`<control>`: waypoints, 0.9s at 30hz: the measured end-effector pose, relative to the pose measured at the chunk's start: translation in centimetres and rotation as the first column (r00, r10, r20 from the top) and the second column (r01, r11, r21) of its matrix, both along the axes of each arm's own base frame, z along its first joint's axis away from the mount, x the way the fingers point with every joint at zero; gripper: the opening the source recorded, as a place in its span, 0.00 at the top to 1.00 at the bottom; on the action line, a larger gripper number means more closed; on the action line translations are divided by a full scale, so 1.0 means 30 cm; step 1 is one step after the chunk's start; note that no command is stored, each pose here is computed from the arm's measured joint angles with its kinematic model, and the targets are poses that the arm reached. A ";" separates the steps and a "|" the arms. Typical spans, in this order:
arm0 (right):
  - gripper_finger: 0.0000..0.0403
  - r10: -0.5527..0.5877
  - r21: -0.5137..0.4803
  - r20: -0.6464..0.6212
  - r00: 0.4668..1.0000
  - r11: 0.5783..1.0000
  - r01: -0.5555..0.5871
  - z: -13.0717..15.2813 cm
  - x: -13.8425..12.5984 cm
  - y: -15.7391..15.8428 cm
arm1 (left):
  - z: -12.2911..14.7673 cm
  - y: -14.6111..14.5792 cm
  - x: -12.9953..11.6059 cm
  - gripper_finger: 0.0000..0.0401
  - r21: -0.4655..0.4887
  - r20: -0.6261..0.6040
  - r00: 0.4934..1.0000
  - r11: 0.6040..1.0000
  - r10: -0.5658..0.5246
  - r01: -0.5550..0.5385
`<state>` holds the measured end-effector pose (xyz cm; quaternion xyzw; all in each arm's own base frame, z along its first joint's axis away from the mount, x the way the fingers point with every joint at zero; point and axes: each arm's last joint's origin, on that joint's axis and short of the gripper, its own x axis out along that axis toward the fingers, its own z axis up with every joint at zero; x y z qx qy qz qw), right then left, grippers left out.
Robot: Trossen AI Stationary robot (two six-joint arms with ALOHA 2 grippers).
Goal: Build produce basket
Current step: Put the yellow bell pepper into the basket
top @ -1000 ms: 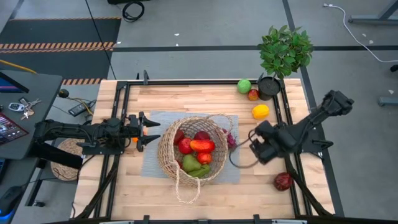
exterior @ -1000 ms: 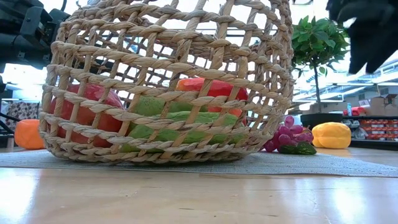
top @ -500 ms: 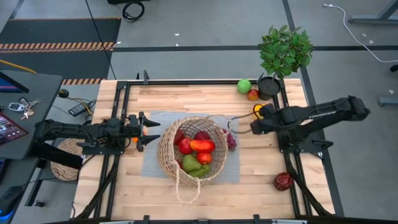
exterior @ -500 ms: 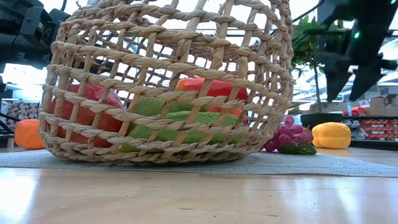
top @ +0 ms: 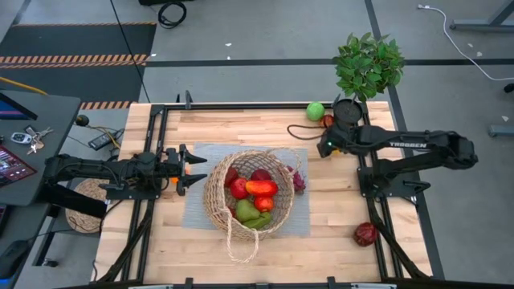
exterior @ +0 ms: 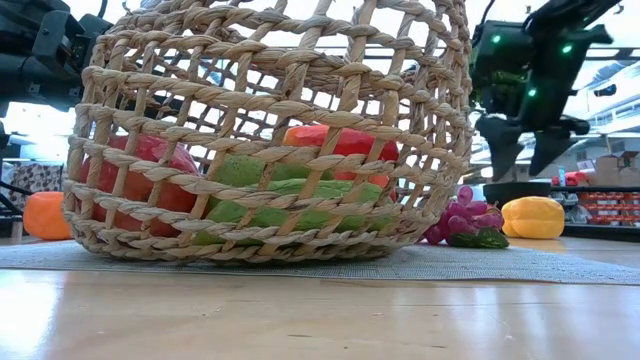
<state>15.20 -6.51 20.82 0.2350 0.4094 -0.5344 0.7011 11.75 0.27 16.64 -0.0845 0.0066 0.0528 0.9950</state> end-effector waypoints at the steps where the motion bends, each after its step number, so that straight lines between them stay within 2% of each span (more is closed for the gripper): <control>1: 0.02 -0.004 0.003 -0.011 1.000 1.000 0.004 -0.005 0.001 -0.012 | 0.000 0.000 0.000 0.29 0.000 0.000 1.000 1.000 0.000 0.000; 17: 0.01 -0.135 0.191 -0.122 0.983 0.969 0.156 -0.117 0.013 -0.149 | 0.000 0.000 0.000 0.29 0.000 0.000 1.000 1.000 0.000 0.000; 27: 0.01 -0.137 0.191 -0.147 0.980 0.968 0.164 -0.153 0.031 -0.188 | 0.000 0.000 0.000 0.29 0.000 0.000 1.000 1.000 0.000 0.000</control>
